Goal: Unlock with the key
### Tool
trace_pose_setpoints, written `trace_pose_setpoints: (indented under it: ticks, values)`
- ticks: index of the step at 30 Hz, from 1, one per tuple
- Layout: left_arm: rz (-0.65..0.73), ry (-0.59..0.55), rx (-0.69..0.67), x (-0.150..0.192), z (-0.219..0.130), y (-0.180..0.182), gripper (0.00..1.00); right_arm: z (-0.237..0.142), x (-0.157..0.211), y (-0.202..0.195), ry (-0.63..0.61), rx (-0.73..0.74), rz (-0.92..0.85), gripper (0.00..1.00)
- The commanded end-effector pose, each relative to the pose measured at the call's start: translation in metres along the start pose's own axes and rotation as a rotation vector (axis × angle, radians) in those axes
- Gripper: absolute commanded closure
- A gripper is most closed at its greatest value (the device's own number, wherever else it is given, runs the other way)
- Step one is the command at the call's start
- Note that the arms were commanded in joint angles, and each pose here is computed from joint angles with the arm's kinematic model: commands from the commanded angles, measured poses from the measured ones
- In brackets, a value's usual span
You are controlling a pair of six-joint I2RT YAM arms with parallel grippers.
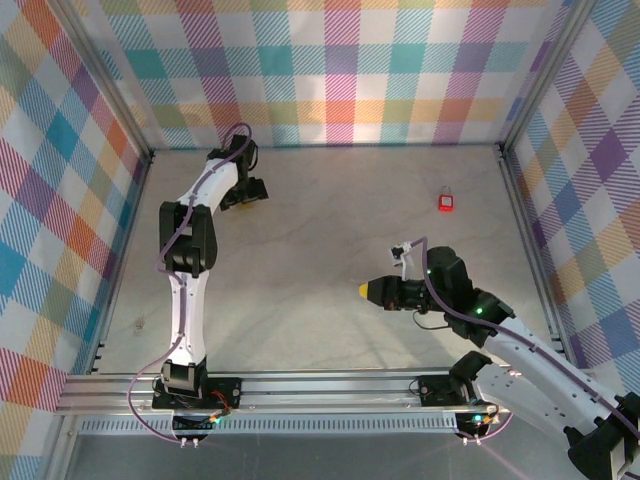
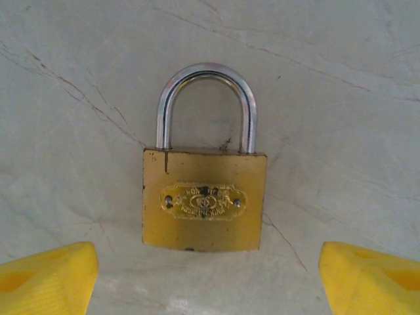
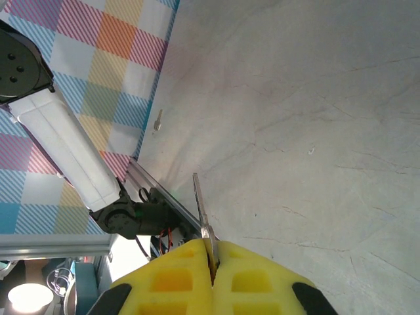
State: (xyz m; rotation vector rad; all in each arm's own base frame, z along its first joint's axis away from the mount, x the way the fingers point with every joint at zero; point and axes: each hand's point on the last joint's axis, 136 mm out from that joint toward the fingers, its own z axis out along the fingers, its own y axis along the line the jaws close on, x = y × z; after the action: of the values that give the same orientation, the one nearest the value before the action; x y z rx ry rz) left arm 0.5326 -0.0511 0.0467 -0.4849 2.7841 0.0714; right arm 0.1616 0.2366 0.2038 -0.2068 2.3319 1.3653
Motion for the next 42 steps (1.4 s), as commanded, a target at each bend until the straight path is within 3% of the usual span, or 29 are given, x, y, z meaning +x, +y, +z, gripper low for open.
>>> trace_pose_setpoints:
  ticks: [1, 17, 20, 30, 33, 37, 42]
  values:
    - [0.013, 0.054, -0.034, 0.005, 0.005, 0.015, 0.14, 0.002, 0.006, -0.007, 0.009, 0.015, 0.006, 1.0]
    - [-0.023, 0.047, 0.05, -0.002, 0.039, -0.007, 0.22, 0.009, 0.012, -0.016, 0.019, 0.025, 0.026, 1.0]
    - [-0.03, 0.042, 0.059, -0.004, 0.043, -0.009, 0.27, 0.009, 0.012, -0.016, 0.02, 0.024, 0.024, 1.0]
    - [-0.06, 0.062, 0.121, 0.006, 0.047, -0.018, 0.55, 0.01, 0.015, -0.018, 0.023, 0.024, 0.022, 1.0]
    - [-0.09, 0.059, 0.152, 0.014, 0.041, -0.018, 0.57, 0.011, 0.014, -0.017, 0.022, 0.022, 0.016, 1.0]
    - [-0.17, 0.06, 0.256, 0.033, 0.026, -0.024, 0.61, 0.014, 0.01, -0.016, 0.022, 0.023, 0.001, 1.0]
    - [-0.397, 0.063, 0.557, 0.061, -0.012, -0.048, 0.63, 0.027, 0.0, -0.012, 0.018, 0.016, -0.058, 1.0]
